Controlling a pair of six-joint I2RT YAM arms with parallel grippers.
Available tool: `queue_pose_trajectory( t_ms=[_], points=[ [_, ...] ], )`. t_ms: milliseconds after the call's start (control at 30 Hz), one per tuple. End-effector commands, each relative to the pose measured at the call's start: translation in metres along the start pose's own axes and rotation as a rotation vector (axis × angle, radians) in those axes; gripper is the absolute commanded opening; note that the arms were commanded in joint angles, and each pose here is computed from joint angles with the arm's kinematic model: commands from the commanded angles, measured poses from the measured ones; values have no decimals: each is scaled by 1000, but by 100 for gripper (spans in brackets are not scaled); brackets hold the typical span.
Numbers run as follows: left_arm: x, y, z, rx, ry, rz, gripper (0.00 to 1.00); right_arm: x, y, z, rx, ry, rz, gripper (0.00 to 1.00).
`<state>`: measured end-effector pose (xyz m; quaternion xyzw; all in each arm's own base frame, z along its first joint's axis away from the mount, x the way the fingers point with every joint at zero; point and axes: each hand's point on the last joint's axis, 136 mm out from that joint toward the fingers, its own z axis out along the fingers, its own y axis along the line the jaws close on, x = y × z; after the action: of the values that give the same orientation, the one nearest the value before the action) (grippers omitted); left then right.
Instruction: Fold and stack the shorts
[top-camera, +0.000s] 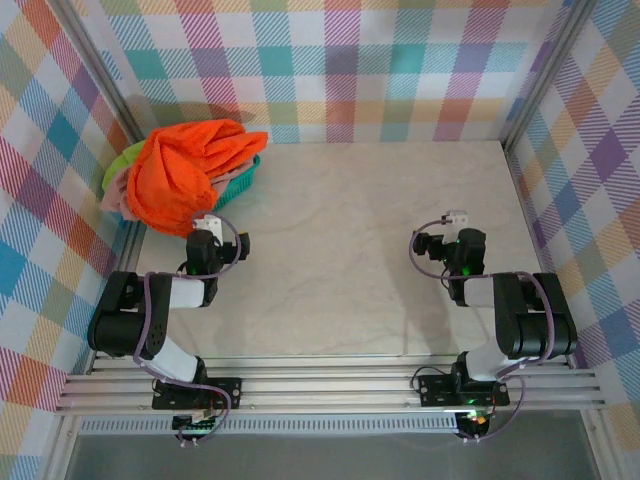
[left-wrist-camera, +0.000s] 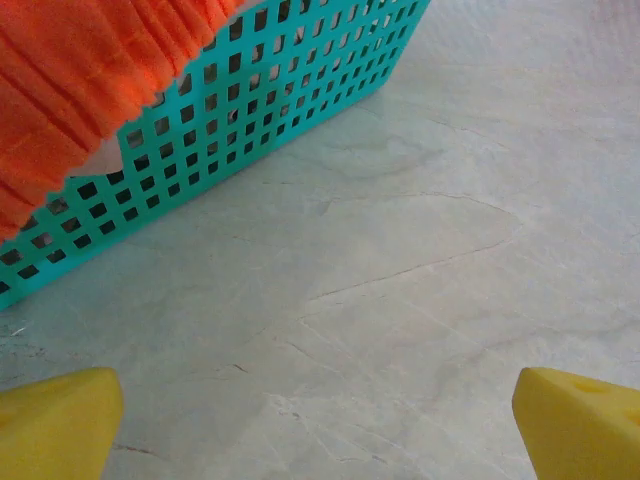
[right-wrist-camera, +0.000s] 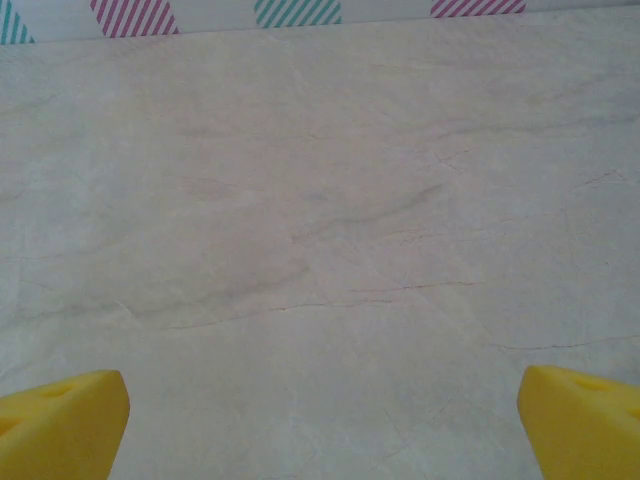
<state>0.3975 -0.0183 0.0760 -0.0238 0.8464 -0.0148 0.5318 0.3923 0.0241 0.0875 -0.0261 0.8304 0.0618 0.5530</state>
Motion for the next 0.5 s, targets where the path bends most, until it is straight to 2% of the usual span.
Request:
queue_pose_trajectory(
  t_ms=[0,467],
  points=[
    [-6,2,2,0,-6,-2,100,-6,0,4,-4,-10,11,99],
    [-5,2,2,1,-5,-2,100,-5,0,4,-6,-8,11,99]
  ],
)
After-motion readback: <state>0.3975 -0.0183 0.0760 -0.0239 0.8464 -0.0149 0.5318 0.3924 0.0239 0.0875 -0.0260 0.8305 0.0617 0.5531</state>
